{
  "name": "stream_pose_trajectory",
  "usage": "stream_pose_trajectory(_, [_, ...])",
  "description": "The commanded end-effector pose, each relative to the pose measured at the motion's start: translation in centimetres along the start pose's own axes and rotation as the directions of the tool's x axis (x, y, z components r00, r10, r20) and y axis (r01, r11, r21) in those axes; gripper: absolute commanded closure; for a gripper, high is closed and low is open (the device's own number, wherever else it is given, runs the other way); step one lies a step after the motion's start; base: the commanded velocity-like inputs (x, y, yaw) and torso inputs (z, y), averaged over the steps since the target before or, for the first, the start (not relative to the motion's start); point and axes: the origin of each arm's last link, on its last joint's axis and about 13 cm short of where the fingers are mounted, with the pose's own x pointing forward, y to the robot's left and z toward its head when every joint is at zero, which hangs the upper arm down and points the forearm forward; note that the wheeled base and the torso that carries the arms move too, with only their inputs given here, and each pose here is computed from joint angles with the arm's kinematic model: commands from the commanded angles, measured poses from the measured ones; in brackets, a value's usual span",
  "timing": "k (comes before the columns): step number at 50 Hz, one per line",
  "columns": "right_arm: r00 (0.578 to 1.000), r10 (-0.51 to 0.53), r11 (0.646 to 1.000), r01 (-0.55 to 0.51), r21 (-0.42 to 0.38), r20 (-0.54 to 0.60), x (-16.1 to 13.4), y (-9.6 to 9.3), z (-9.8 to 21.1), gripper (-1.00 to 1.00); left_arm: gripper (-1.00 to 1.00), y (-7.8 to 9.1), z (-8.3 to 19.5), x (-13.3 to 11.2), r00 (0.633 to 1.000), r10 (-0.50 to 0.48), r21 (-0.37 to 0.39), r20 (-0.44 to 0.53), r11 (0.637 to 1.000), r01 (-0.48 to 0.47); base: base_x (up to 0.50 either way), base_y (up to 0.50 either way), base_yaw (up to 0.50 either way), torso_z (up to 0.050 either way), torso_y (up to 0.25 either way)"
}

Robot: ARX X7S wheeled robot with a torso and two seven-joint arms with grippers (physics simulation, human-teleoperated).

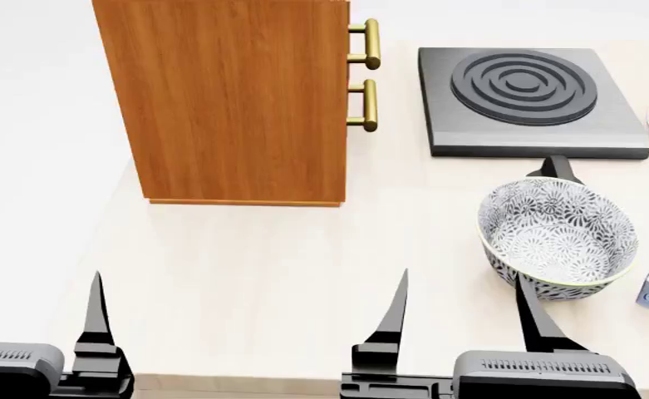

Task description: Put the bowl on the top of the cabinet.

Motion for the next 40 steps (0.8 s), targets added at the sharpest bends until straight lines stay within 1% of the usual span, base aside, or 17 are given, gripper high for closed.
stream_pose_trajectory(1, [1.000,0.004,1.000,-0.004,0.001,-0.002,-0.04,0.09,-0.03,-1.00,-1.00,0.10,0.02,-0.06,1.000,0.004,0.001,0.000,1.000,-0.004,0.00,0.50,0.00,0.000,0.000])
stream_pose_trajectory(11, [1.000,0.014,1.000,-0.014,-0.008,0.000,-0.12,0.15,-0.05,-1.00,-1.00,0.08,-0.01,-0.07,1.000,0.004,0.001,0.000,1.000,-0.004,0.00,0.48,0.00,0.000,0.000])
stream_pose_trajectory(17, [1.000,0.015,1.000,-0.015,-0.022,0.001,-0.19,0.30,-0.13,-1.00,-1.00,0.12,-0.08,-0.09,1.000,0.005,-0.001,-0.002,1.000,-0.005,0.00,0.00,0.00,0.000,0.000])
stream_pose_trajectory(23, [1.000,0.018,1.000,-0.018,-0.019,0.003,-0.20,0.30,-0.10,-1.00,-1.00,0.13,-0.09,-0.12,1.000,0.006,0.000,-0.002,1.000,-0.006,0.00,0.00,0.00,0.000,0.000])
stream_pose_trajectory(25, [1.000,0.013,0.999,-0.013,-0.043,0.005,-0.24,0.32,-0.17,-1.00,-1.00,0.09,-0.10,-0.09,1.000,0.005,0.001,-0.003,1.000,-0.005,0.00,0.00,0.00,0.000,0.000])
stream_pose_trajectory(31, [1.000,0.009,0.999,-0.009,-0.032,-0.010,-0.12,0.22,-0.13,-1.00,-1.00,0.07,-0.08,-0.08,1.000,0.004,0.002,-0.001,1.000,-0.004,0.01,0.00,0.00,0.000,0.000])
stream_pose_trajectory(40, [1.000,0.007,1.000,-0.008,-0.024,-0.007,-0.13,0.20,-0.12,-1.00,-1.00,0.07,-0.12,-0.11,1.000,0.003,0.001,-0.001,1.000,-0.003,0.25,0.01,0.00,0.000,0.000])
